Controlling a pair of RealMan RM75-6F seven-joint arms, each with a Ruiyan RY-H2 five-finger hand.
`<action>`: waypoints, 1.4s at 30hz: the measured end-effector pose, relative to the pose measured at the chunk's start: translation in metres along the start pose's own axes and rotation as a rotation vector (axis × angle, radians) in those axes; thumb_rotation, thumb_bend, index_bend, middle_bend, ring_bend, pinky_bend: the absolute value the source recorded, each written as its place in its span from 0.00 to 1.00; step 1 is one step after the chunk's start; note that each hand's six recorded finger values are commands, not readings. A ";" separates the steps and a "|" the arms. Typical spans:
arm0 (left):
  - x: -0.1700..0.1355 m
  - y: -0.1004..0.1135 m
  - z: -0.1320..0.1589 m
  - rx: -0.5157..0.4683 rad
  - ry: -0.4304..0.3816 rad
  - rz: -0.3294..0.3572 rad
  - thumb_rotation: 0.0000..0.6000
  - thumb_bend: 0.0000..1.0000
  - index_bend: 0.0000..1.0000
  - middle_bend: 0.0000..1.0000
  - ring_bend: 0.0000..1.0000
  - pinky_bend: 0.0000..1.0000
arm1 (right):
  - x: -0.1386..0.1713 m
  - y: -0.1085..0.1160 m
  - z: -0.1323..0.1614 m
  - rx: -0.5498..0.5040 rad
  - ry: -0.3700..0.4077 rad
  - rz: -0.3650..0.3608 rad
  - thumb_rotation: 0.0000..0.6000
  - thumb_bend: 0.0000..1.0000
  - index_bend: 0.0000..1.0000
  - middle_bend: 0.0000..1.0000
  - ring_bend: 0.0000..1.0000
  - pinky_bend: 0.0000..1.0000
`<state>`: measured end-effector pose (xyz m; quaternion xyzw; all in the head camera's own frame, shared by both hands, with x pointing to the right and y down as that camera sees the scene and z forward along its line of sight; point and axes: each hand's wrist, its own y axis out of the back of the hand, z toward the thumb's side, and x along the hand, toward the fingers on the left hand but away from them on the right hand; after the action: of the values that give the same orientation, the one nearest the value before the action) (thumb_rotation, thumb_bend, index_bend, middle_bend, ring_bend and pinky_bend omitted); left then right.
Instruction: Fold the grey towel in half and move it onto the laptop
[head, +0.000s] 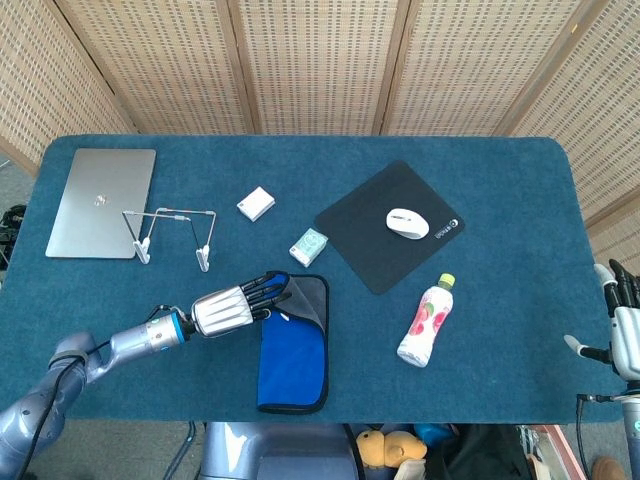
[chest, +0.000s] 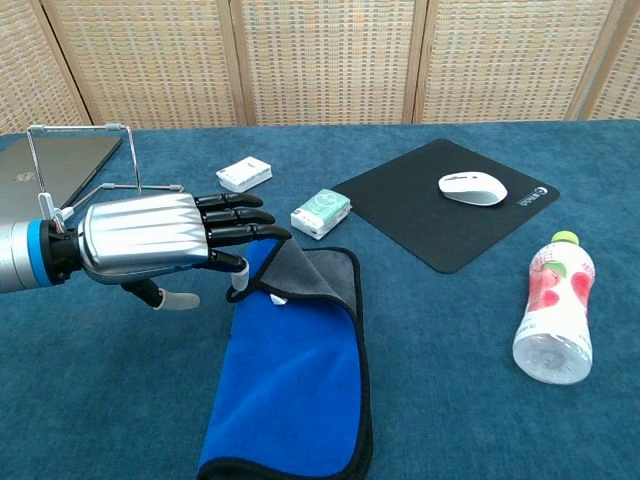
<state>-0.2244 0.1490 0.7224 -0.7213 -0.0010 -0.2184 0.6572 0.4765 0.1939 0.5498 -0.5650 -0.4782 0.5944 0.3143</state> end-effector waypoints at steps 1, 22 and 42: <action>0.001 -0.001 0.001 0.000 -0.001 0.000 1.00 0.32 0.39 0.00 0.00 0.00 | 0.000 0.000 0.000 0.000 0.000 0.000 1.00 0.00 0.00 0.00 0.00 0.00; 0.020 -0.003 0.009 -0.003 0.008 0.019 1.00 0.41 0.50 0.00 0.00 0.00 | -0.001 0.000 -0.003 -0.005 -0.009 0.002 1.00 0.00 0.00 0.00 0.00 0.00; 0.028 0.007 0.004 -0.003 0.031 0.066 1.00 0.41 0.64 0.00 0.00 0.00 | -0.001 0.001 -0.003 -0.009 -0.006 0.004 1.00 0.00 0.00 0.00 0.00 0.00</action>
<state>-0.1958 0.1438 0.7243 -0.7187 0.0332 -0.2078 0.6628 0.4794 0.1932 0.5498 -0.5657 -0.4804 0.5947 0.3092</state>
